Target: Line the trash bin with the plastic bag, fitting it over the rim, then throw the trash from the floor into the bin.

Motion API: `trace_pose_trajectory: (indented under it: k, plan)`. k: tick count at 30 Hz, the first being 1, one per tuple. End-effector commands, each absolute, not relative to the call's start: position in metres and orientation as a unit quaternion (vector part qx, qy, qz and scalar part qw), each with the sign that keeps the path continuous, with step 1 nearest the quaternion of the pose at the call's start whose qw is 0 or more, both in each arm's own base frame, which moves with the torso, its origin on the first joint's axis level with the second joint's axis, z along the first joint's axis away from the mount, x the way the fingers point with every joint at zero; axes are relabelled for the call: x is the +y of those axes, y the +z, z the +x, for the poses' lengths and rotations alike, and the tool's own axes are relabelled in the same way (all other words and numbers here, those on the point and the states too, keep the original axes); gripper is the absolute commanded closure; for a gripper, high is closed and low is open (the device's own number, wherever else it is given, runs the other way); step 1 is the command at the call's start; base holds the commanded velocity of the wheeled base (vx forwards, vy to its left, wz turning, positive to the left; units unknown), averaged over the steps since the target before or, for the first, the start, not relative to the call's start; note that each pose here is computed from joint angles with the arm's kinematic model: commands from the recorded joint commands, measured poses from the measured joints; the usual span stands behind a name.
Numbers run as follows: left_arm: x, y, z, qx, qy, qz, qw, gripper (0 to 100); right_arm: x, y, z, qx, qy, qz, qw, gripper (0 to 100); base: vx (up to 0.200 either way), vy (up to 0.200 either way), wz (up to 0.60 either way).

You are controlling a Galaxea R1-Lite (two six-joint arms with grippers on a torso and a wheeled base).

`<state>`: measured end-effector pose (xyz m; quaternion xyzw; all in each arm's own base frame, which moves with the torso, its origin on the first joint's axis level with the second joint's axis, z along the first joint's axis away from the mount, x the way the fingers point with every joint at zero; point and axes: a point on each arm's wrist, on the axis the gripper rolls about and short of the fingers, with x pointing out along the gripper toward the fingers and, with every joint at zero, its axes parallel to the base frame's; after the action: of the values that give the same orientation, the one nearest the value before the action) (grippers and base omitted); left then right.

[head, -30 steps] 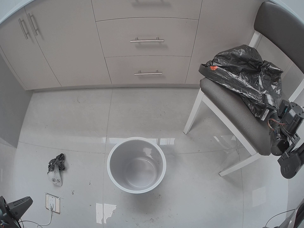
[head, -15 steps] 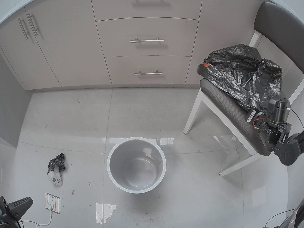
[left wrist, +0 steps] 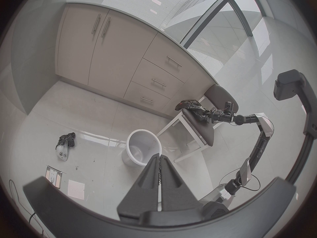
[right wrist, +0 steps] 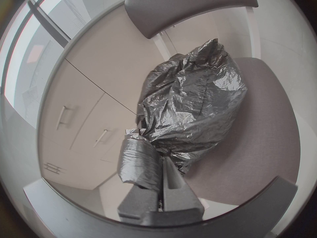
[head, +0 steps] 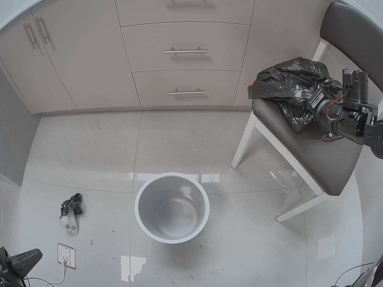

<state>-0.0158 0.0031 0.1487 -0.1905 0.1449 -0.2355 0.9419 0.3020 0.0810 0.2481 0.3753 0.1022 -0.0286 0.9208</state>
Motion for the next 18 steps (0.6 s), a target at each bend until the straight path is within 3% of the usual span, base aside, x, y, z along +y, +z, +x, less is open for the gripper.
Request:
trace_pose_trajectory:
  k: [1,4,5,10,18]
  plan:
    - [0.003,0.148,-0.015,0.147,-0.236,-0.19,0.941,100,0.081,0.263,0.295,0.109,0.011,0.401,0.909,100,0.0,0.0,0.0]
    - [0.003,0.148,-0.015,0.147,-0.236,-0.191,0.941,100,0.083,0.261,0.292,0.151,0.056,0.427,0.89,100,0.0,0.0,0.0]
    - [0.003,0.148,-0.015,0.148,-0.233,-0.192,0.942,100,0.081,0.263,0.288,0.183,0.1,0.456,0.865,100,0.0,0.0,0.0]
    - [0.002,0.151,-0.014,0.143,-0.234,-0.215,0.937,100,0.071,0.278,0.273,0.243,0.22,0.514,0.793,100,0.0,0.0,0.0]
    - [-0.003,0.155,0.0,0.169,-0.251,-0.21,0.93,100,0.081,0.296,0.247,0.255,0.301,0.499,0.772,100,0.0,0.0,0.0]
